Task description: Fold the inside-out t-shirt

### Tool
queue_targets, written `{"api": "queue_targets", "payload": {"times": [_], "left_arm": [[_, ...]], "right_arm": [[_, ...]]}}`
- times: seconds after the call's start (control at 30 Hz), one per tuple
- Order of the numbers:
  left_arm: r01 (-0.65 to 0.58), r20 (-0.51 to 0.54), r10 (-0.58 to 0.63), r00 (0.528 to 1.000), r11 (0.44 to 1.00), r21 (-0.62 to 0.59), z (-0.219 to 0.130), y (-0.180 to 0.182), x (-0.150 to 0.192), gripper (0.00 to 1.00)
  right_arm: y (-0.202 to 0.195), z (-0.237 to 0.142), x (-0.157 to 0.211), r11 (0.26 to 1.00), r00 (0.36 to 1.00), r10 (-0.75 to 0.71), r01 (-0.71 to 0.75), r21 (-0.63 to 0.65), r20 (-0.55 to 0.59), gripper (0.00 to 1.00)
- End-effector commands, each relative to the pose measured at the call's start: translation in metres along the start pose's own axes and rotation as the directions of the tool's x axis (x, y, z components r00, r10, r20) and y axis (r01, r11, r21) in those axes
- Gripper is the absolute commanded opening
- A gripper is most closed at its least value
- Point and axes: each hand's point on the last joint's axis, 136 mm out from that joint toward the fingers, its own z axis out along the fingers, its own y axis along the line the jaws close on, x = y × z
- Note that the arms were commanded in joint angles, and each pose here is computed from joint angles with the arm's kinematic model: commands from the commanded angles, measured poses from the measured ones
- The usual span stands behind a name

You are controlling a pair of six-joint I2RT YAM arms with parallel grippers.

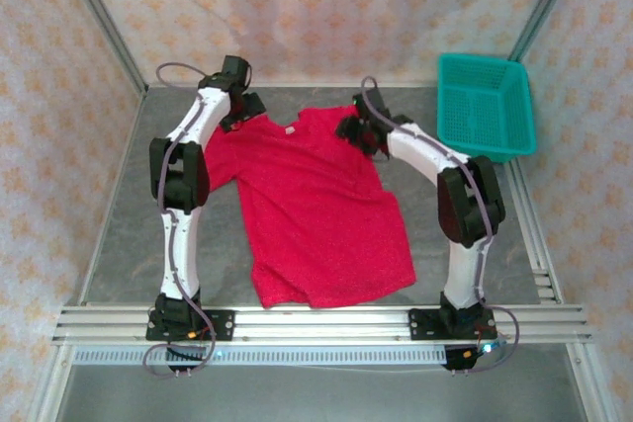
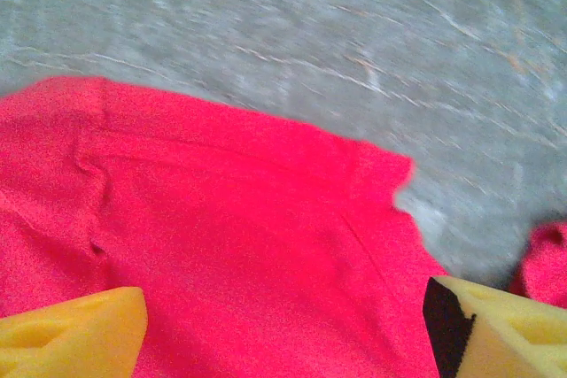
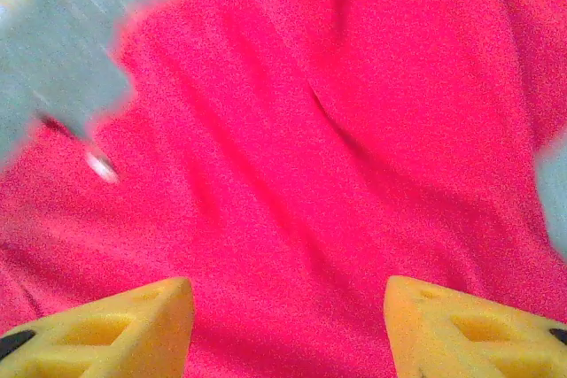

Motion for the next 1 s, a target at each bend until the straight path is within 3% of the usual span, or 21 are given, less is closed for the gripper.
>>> {"api": "queue_targets", "payload": {"times": [0.0,0.3,0.47,0.67,0.8,0.97], "left_arm": [[-0.027,0.024,0.027,0.999,1.000,-0.009,-0.023,0.010,-0.014,0.82],[0.037,-0.111,-0.034,0.993,0.999,0.024,0.040,0.015,0.002,0.82],[0.120,-0.160,-0.115,0.980,0.993,0.020,0.079,0.028,0.005,0.80],[0.204,-0.126,-0.211,0.969,0.977,-0.066,0.108,0.067,-0.013,0.70],[0.239,-0.070,-0.243,0.967,0.969,-0.059,0.110,0.070,-0.036,0.65],[0.240,-0.002,-0.240,0.971,0.971,-0.003,0.084,0.051,-0.062,0.63]], "right_arm": [[-0.032,0.037,-0.016,0.995,0.999,-0.024,0.029,0.099,-0.048,0.59],[-0.041,0.106,-0.037,0.995,0.995,0.058,-0.051,0.080,-0.086,0.58],[-0.081,0.136,-0.043,0.971,0.985,0.162,-0.149,0.186,-0.054,0.58],[-0.150,0.099,-0.052,0.887,0.982,0.187,-0.178,0.426,0.021,0.60],[-0.165,0.060,-0.055,0.868,0.981,0.148,-0.189,0.460,0.124,0.60],[-0.158,0.024,-0.064,0.863,0.976,0.124,-0.195,0.467,0.177,0.60]]}}
